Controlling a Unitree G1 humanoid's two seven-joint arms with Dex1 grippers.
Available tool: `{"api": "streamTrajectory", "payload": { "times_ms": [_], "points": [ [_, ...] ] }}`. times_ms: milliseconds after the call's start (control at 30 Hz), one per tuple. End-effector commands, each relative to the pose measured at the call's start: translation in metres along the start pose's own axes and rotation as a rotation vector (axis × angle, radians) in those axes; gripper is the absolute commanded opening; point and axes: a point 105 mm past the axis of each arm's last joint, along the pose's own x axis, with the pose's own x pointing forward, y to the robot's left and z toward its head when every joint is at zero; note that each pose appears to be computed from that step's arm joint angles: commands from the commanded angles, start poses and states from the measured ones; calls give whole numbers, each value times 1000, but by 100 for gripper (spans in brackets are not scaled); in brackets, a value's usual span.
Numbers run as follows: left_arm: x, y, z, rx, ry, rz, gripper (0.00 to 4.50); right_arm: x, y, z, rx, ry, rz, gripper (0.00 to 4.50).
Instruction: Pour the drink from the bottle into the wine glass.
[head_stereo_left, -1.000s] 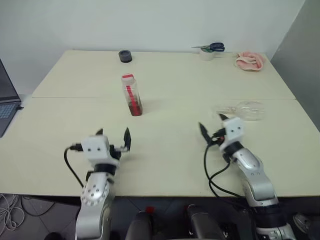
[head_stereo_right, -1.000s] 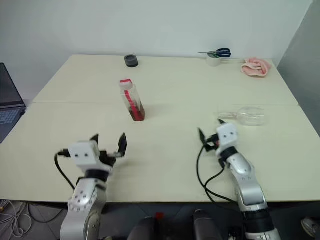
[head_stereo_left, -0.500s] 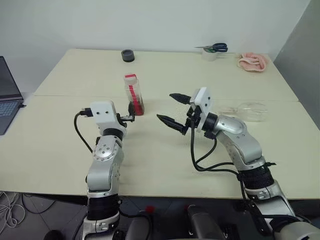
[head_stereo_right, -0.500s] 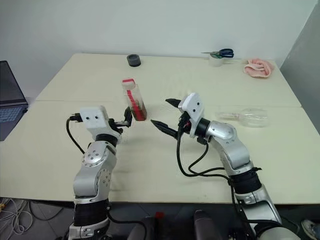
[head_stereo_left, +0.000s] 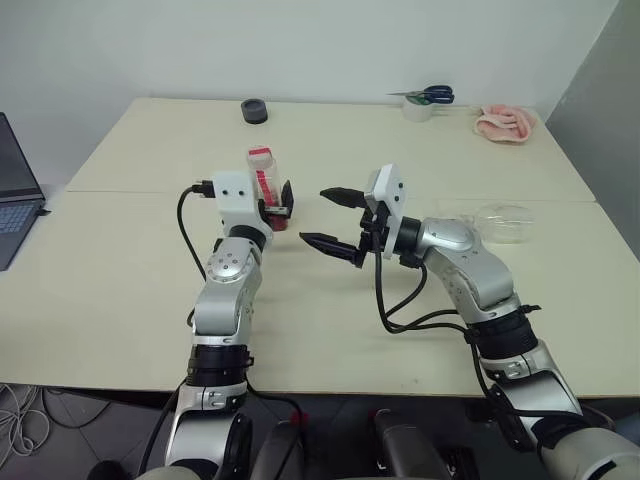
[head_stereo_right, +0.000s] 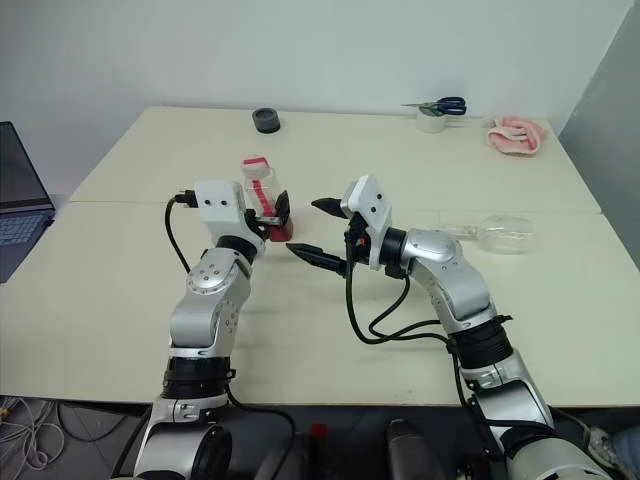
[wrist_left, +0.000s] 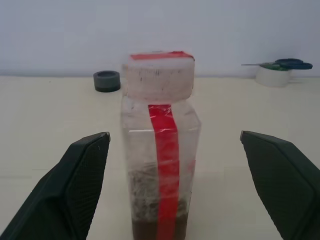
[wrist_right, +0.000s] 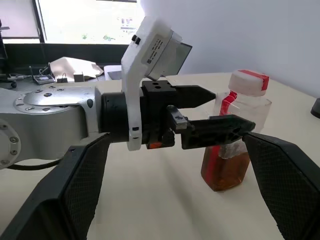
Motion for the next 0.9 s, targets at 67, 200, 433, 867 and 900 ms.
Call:
{"api": "streamTrajectory", "payload": {
  "times_ms": [67,200,433,867,900],
  "points": [
    [10,-4,17,27,-67,-16,448,-1,-2,22,-38,-55,-1,450],
    [15,-2,16,36,-64,-3,448,-2,-4,24,-42,-55,-13,450],
    [22,1,13,57,-64,19,448,-3,-7,24,-36,-55,-26,450],
    [33,6,12,70,-79,52,448,-6,-23,20,-27,-45,-91,450],
    [33,6,12,70,-81,53,448,-6,-24,20,-26,-46,-96,450]
  ]
}}
